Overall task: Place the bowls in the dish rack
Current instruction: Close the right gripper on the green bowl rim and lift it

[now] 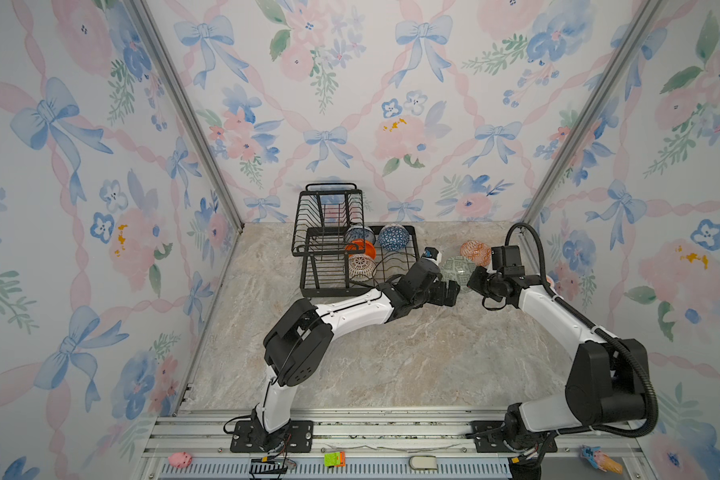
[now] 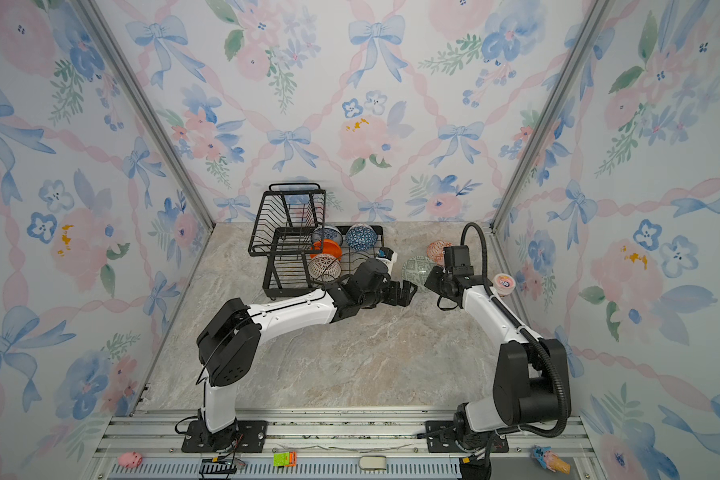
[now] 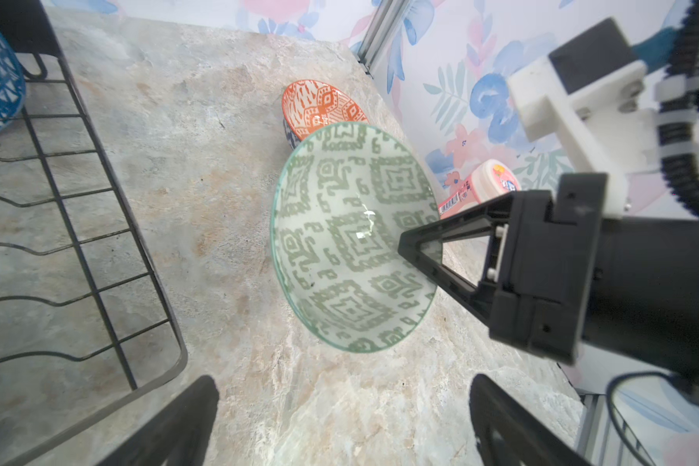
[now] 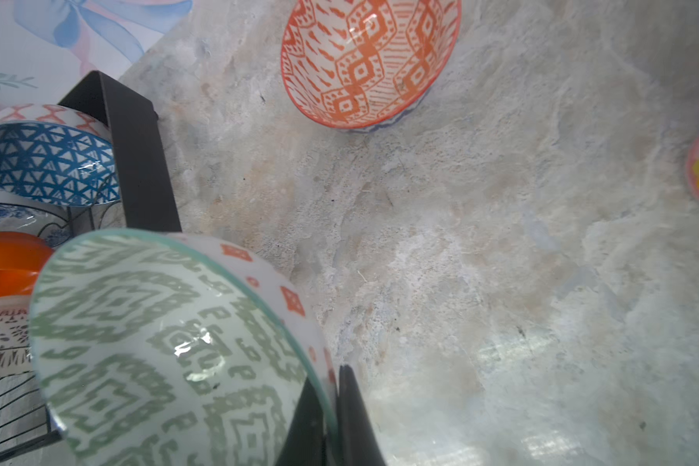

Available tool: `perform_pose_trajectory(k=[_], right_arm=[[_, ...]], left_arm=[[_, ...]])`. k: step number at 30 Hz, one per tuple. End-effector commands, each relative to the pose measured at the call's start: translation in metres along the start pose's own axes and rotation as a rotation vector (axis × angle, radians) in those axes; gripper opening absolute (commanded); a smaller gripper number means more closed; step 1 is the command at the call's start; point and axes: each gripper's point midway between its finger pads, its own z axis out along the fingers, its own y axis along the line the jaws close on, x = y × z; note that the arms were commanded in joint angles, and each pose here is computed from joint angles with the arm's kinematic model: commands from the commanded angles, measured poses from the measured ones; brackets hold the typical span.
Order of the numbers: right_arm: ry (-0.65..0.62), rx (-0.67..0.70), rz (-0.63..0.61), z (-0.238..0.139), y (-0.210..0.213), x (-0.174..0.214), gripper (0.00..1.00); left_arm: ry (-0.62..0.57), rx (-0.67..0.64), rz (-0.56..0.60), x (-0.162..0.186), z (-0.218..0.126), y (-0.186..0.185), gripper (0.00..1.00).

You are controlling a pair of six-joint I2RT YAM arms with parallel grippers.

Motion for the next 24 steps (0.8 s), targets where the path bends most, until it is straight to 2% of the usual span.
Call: perform_pose_trajectory(k=[1, 11, 19, 24], right_arm=[[-0.08, 0.033, -0.08, -0.019, 0.006, -0.009, 0.0], [-0.149, -0.027, -0.088, -0.03, 0.014, -0.012, 0.0], [-0.214, -0.075, -0.069, -0.041, 0.016, -0.015, 0.0], [-0.215, -0.087, -0.054, -0.038, 0.015, -0.015, 0.0]], left_arm=[[-0.084, 0.055, -0.062, -0.032, -0.018, -0.013, 0.98], [-0.12, 0.007, -0.152, -0.038, -0.015, 0.01, 0.86], [-0.115, 0.029, -0.157, -0.04, 0.0, 0.004, 0.66], [-0.101, 0.028, -0.157, -0.035, 0.01, 0.004, 0.6]])
